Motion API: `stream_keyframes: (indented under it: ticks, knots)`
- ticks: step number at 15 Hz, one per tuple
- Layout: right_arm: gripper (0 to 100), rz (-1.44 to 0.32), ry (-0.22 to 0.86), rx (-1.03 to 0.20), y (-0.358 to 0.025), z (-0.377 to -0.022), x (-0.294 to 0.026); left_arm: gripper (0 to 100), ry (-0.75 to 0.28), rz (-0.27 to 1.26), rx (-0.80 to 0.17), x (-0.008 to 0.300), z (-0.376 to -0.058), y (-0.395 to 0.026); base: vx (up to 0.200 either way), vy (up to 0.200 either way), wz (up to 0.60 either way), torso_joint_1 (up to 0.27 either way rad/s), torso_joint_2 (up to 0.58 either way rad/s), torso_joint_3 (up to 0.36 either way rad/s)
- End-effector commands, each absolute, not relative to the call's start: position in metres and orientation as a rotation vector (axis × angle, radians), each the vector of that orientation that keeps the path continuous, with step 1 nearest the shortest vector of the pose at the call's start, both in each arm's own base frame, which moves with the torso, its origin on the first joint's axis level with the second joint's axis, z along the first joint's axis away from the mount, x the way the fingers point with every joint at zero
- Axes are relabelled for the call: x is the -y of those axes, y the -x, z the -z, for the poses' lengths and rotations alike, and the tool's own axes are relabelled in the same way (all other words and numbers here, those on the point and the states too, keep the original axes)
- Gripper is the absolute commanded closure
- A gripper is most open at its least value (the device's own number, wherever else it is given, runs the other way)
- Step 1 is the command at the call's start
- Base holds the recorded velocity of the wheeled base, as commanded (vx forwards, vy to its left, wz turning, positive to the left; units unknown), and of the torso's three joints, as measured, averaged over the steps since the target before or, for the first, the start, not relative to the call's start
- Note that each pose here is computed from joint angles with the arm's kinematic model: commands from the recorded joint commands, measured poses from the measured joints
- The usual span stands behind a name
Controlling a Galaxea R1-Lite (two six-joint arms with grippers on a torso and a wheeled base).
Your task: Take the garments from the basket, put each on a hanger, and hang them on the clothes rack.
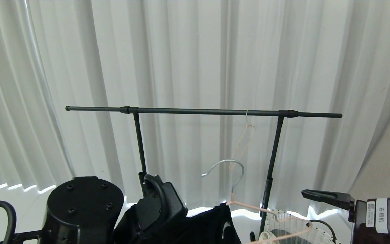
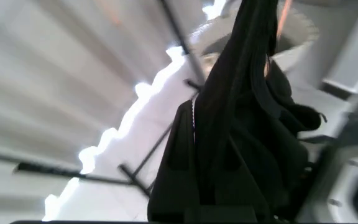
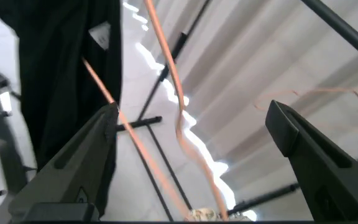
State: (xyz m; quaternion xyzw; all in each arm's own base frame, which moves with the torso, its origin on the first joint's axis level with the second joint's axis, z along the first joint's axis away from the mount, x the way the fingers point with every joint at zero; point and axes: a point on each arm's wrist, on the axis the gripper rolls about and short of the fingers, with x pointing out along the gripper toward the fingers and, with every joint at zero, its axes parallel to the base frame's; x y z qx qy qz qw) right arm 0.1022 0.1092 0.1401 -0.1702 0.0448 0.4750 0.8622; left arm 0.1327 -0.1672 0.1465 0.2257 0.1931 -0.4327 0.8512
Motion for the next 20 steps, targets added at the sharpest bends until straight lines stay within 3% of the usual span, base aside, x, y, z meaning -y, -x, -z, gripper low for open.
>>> stream_keyframes:
  ticks: [1,5,9,13,15,20]
  knots:
    - [0,-0.967,0.351,-0.108,-0.105,-0.139,-0.106,100,-0.478,0.850,-0.388,0.163,-0.148,-0.134,0.000,0.000,0.00,0.000,0.00,0.000]
    - [0,-0.906,0.323,-0.209,-0.120,-0.129,-0.107,100,-0.423,0.646,-0.326,0.157,-0.164,-0.155,0.000,0.000,0.00,0.000,0.00,0.000]
    - [0,-0.889,0.215,-0.299,-0.140,-0.128,-0.124,100,-0.253,0.549,-0.265,0.164,-0.193,-0.167,0.000,0.000,0.00,0.000,0.00,0.000]
    - [0,-0.914,0.018,-0.376,-0.155,-0.135,-0.159,100,-0.236,0.542,-0.241,0.166,-0.201,-0.169,0.000,0.000,0.00,0.000,0.00,0.000]
    - [0,-0.846,-0.057,-0.417,-0.161,-0.134,-0.184,100,-0.232,0.547,-0.231,0.167,-0.204,-0.169,0.000,0.000,0.00,0.000,0.00,0.000]
    - [0,-0.855,-0.072,-0.460,-0.153,-0.126,-0.205,100,-0.221,0.553,-0.211,0.170,-0.210,-0.171,0.000,0.000,0.00,0.000,0.00,0.000]
